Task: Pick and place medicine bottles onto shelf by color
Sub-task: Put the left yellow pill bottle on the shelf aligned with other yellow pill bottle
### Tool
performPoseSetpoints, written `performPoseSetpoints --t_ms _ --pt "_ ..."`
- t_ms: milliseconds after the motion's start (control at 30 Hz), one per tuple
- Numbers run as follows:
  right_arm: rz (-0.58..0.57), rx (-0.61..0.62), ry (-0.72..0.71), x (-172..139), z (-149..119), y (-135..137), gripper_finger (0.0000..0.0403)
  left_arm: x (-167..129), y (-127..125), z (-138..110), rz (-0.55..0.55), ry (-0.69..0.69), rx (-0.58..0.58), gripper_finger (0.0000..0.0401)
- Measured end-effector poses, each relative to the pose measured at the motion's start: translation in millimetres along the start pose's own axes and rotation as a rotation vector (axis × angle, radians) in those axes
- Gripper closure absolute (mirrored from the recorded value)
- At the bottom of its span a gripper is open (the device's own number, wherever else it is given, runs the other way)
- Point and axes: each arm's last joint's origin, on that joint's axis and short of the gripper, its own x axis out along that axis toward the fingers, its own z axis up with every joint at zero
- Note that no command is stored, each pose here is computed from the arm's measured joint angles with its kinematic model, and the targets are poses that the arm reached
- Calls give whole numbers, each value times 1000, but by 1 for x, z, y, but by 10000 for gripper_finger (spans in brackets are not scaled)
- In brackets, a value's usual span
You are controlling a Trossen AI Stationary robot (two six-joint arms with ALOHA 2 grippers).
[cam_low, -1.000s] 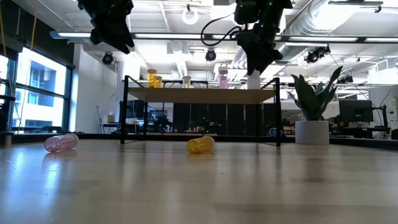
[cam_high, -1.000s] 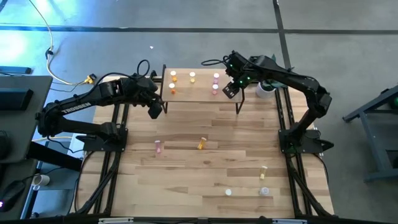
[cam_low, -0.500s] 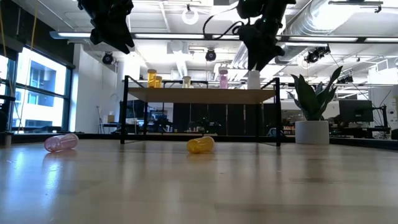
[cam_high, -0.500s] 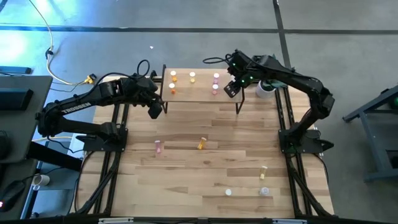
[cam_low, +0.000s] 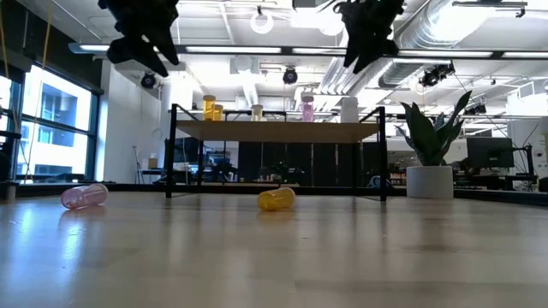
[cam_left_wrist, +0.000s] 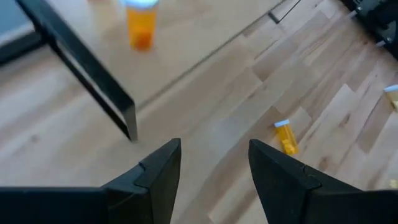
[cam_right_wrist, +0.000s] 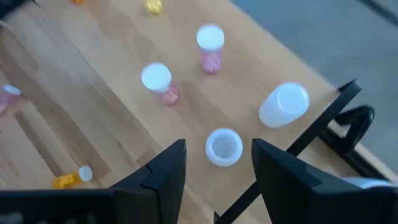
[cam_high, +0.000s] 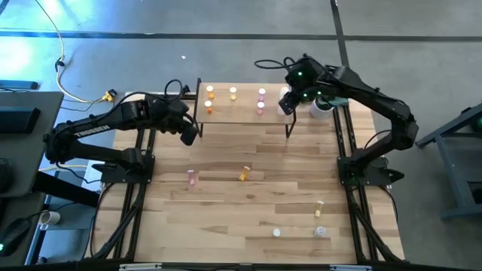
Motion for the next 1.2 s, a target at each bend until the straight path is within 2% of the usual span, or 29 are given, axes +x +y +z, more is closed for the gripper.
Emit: performPoseSetpoints --t_ms 200,533,833,967,1200 --pt "16 -26 -89 -18 0 -1 229 -2 -8 -13 15 66 -149 224" --pt "15 -105 -109 -28 -2 -2 229 -9 -24 -40 101 107 -312 224" --pt "12 -154 -106 -28 -3 -2 229 -7 -47 -58 81 160 -372 224" --pt "15 -176 -82 -28 -5 -2 229 -1 -59 -68 87 195 -358 224" --pt "170 -199 51 -28 -18 8 229 5 -81 -88 74 269 -321 224"
